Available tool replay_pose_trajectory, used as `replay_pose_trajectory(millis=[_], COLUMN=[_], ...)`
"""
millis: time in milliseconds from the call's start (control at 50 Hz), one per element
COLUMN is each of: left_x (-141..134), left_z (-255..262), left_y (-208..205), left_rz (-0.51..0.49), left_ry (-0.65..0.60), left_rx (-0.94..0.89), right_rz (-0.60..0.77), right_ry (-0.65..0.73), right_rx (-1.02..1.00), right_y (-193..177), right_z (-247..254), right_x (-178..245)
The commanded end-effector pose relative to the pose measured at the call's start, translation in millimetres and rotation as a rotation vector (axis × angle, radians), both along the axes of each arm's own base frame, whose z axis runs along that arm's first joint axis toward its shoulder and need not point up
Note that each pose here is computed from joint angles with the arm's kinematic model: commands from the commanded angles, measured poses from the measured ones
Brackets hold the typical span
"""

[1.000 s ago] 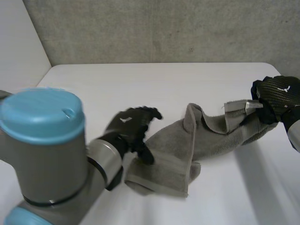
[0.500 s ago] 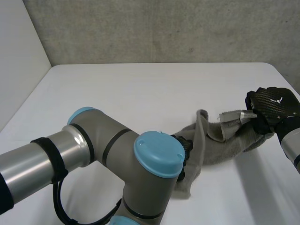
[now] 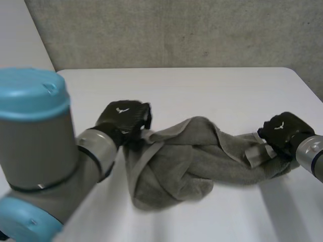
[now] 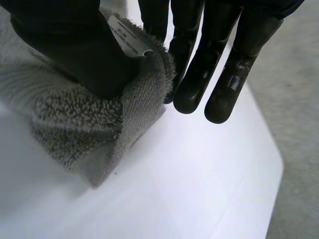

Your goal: Fold the laundry

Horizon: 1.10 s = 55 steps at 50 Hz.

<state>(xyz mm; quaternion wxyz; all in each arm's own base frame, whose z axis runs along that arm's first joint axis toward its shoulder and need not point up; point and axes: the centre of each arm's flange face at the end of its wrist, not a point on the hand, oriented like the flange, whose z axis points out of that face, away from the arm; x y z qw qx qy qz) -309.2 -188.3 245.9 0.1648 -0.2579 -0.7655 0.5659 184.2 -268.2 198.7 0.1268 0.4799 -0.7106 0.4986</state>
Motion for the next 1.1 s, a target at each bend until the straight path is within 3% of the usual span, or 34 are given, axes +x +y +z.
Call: replay_pose_trajectory(millis=[20,120,160,180,200,220,240,280,400,460,560,660,860,1100], left_x=[20.1,3.4,-9.0,-9.0,-12.0,-12.1,-11.5,-4.4,8.6,11.8,19.4,33.9,55.2,69.0], left_z=[-17.7,4.3,51.1,51.3,84.6,85.0,120.1,178.0,220.7,208.8,147.2,46.1,-92.4,-84.9], left_y=[-32.1,-72.6,-103.9,-104.1,-116.3,-116.4,-124.8,-131.7,-121.6,-119.5,-132.5,-132.4,-105.1,-78.1], left_rz=[-0.060,-0.050,0.004,0.004,0.046,0.047,0.093,0.167,0.194,0.190,0.198,0.153,0.085,0.042], left_ry=[-0.134,-0.115,-0.034,-0.033,0.032,0.032,0.106,0.238,0.332,0.309,0.194,0.051,-0.095,-0.257], left_rx=[0.083,-0.073,-0.272,-0.273,-0.398,-0.400,-0.529,-0.752,-0.912,-0.872,-0.710,-0.455,-0.133,-0.137], right_rz=[0.077,0.068,-0.018,-0.019,-0.055,-0.073,-0.073,-0.066,-0.018,0.004,0.067,0.142,0.188,0.051], right_ry=[0.030,-0.150,-0.320,-0.321,-0.410,-0.494,-0.495,-0.653,-0.782,-0.767,-0.712,-0.634,-0.565,-0.393], right_rx=[-0.016,-0.231,-0.464,-0.465,-0.600,-0.733,-0.734,-0.939,-1.068,-1.010,-0.849,-0.589,-0.181,0.013], right_y=[-9.8,-39.9,-71.8,-71.9,-82.9,-88.6,-88.6,-90.9,-78.8,-74.8,-74.0,-59.5,-19.1,-16.8], right_z=[8.0,50.0,102.0,102.3,133.3,163.4,163.7,206.4,230.8,213.7,163.0,82.4,-33.6,-45.3], right_x=[17.8,50.3,53.3,53.3,52.2,50.7,50.7,48.2,45.8,47.8,52.7,51.5,42.8,1.2])
